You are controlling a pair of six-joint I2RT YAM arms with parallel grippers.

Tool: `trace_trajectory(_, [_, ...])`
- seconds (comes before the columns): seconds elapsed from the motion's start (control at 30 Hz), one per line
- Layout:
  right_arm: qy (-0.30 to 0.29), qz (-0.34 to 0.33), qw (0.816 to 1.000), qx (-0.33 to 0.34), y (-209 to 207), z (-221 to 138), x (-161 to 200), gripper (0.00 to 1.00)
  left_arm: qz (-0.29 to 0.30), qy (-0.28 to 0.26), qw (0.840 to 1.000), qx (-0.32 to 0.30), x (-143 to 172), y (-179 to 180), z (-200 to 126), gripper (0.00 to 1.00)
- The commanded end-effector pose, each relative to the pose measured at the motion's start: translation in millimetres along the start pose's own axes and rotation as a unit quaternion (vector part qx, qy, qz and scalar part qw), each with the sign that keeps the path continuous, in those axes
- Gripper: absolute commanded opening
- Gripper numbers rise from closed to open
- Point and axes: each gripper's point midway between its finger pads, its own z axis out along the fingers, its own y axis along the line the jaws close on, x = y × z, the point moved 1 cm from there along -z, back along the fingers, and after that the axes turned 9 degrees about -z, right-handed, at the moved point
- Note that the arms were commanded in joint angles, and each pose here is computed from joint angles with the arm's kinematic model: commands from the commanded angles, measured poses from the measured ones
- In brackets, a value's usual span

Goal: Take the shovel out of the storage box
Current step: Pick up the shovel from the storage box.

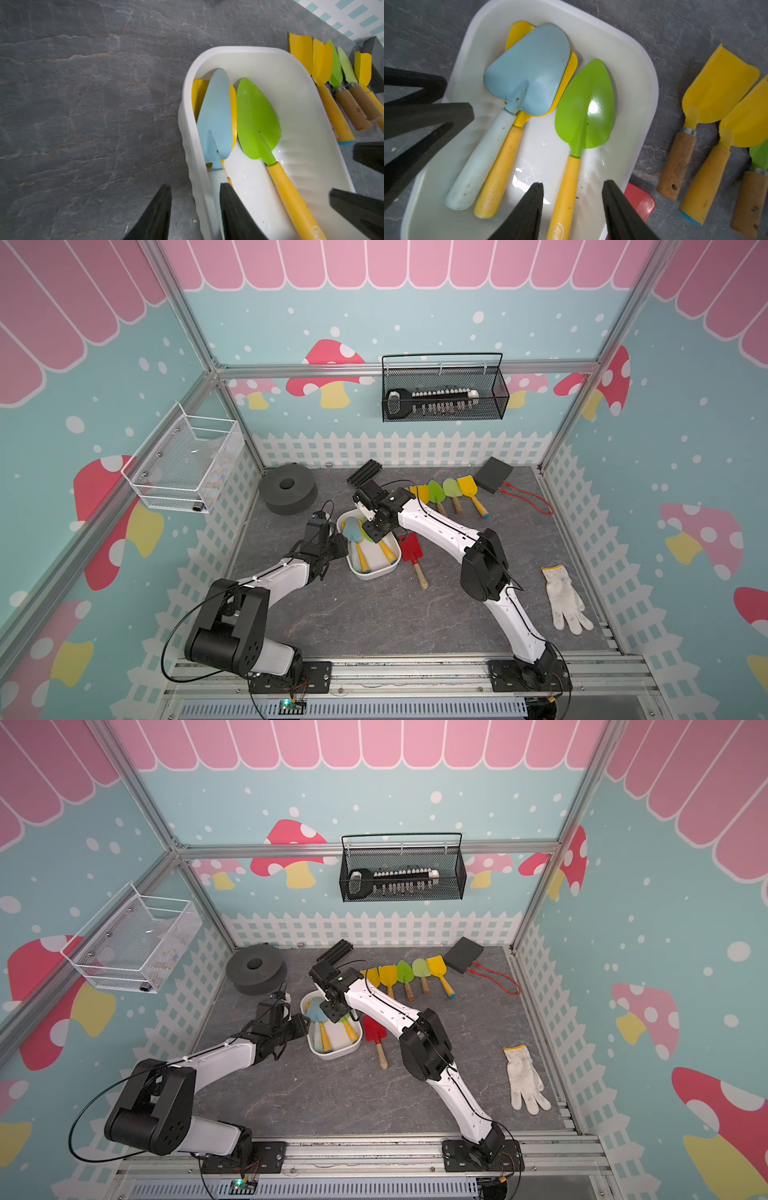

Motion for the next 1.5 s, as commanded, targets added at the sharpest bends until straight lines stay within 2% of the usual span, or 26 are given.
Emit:
trace_trajectory(0.0, [0.043, 0.002, 0.999, 0.013, -1, 13, 16, 0.53, 0.002, -0.005, 1.0, -0.001, -5, -2, -2, 0.43])
trace_trajectory(0.67, [0.104, 0.027, 0.994, -0.001, 23, 68, 39, 0.47, -0.001, -0.011, 1.0, 0.002, -6, -2, -4, 0.43])
trace_trajectory(0.8, [0.113, 0.032, 0.993, -0.007, 27, 74, 44, 0.41, 0.0, -0.008, 1.0, 0.004, -6, -4, -4, 0.43])
trace_trajectory(0.93, [0.119, 0.037, 0.992, -0.009, 28, 79, 47, 0.4, -0.001, -0.005, 1.0, 0.007, -5, -4, -3, 0.43])
trace_trajectory(1.07, [0.127, 0.039, 0.991, -0.014, 31, 80, 49, 0.29, -0.001, -0.011, 1.0, 0.004, -6, -3, -4, 0.43])
trace_trajectory(1.27, [0.112, 0.049, 0.992, -0.004, 26, 71, 40, 0.22, -0.001, -0.009, 1.0, 0.005, -5, -3, -3, 0.43])
trace_trajectory(1.47, [0.092, 0.06, 0.994, -0.002, 23, 61, 29, 0.1, -0.001, -0.007, 1.0, 0.005, -5, -3, -3, 0.43])
